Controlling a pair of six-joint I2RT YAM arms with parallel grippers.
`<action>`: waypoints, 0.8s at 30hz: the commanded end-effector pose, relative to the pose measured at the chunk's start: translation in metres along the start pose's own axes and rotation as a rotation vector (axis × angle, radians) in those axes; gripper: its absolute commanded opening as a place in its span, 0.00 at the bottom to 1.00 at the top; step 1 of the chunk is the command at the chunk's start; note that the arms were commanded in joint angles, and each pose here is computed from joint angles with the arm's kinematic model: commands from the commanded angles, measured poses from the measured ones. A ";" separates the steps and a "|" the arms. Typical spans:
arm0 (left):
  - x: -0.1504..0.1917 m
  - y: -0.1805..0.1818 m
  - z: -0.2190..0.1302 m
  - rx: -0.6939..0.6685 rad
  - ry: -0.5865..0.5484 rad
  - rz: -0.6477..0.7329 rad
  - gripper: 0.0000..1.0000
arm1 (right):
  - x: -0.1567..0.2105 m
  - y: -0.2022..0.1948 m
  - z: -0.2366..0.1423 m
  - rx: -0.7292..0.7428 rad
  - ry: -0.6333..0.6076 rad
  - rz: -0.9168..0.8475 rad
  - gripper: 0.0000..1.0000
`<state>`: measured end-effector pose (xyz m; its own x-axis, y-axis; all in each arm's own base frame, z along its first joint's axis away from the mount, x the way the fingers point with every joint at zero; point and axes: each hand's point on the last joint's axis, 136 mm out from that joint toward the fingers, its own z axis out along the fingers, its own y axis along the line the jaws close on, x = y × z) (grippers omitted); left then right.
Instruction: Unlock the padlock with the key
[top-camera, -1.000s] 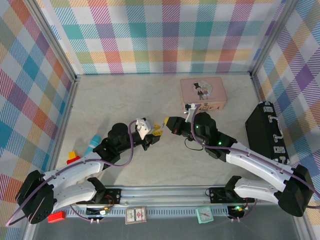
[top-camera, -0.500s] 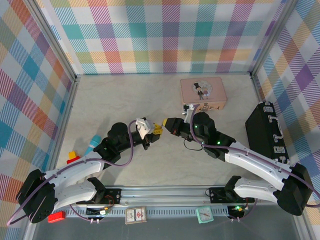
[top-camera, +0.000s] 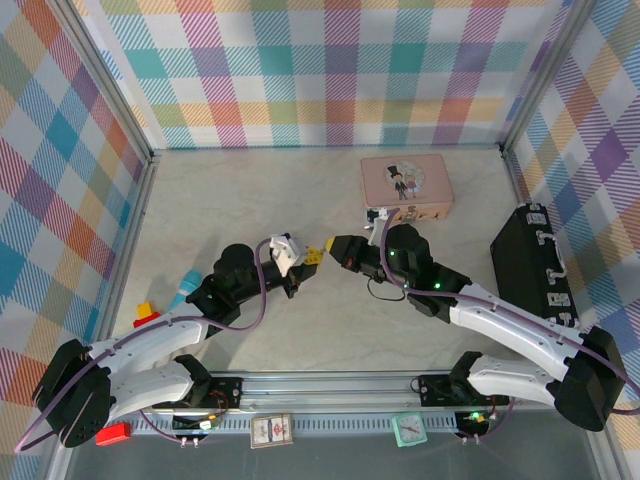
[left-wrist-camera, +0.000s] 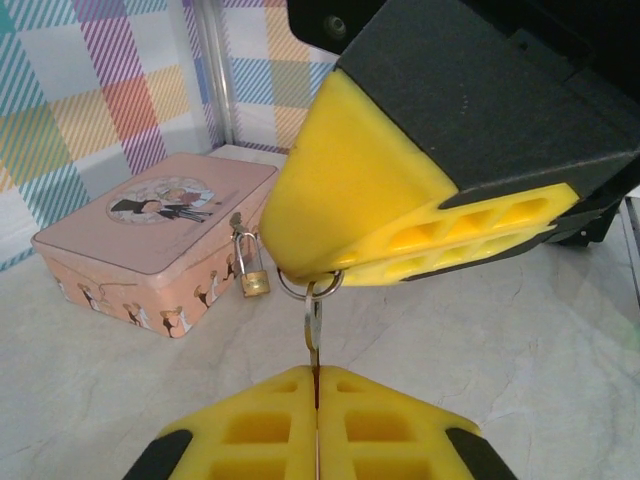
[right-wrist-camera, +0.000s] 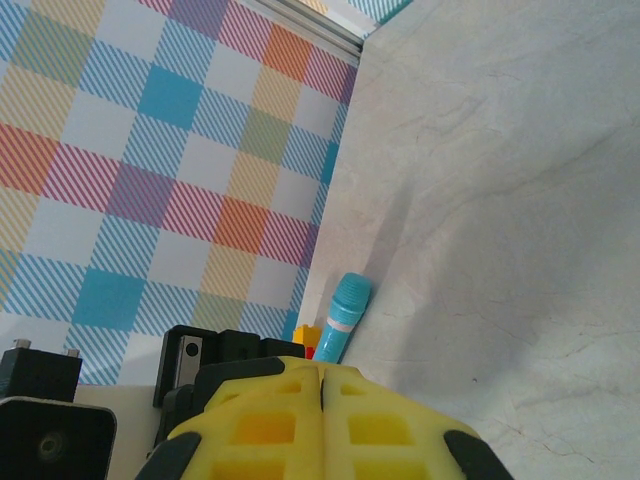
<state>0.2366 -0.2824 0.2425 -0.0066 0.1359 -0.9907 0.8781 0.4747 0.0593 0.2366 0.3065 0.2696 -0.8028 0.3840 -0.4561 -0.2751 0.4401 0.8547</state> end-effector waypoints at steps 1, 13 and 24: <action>-0.004 0.007 -0.001 -0.023 0.005 0.020 0.04 | -0.004 0.003 0.000 -0.008 -0.022 0.010 0.00; 0.022 0.045 0.023 -0.137 0.311 0.106 0.00 | -0.015 -0.061 -0.017 0.311 0.038 0.044 0.43; 0.034 0.034 0.032 0.007 0.412 0.559 0.00 | -0.018 -0.098 -0.034 0.180 0.026 0.385 0.42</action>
<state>0.2859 -0.2861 0.2016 0.0994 0.6141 -0.7829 0.8345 0.3770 0.4017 0.2663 0.2136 0.1842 -0.8159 0.5452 -0.1925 0.1503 0.5215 0.8399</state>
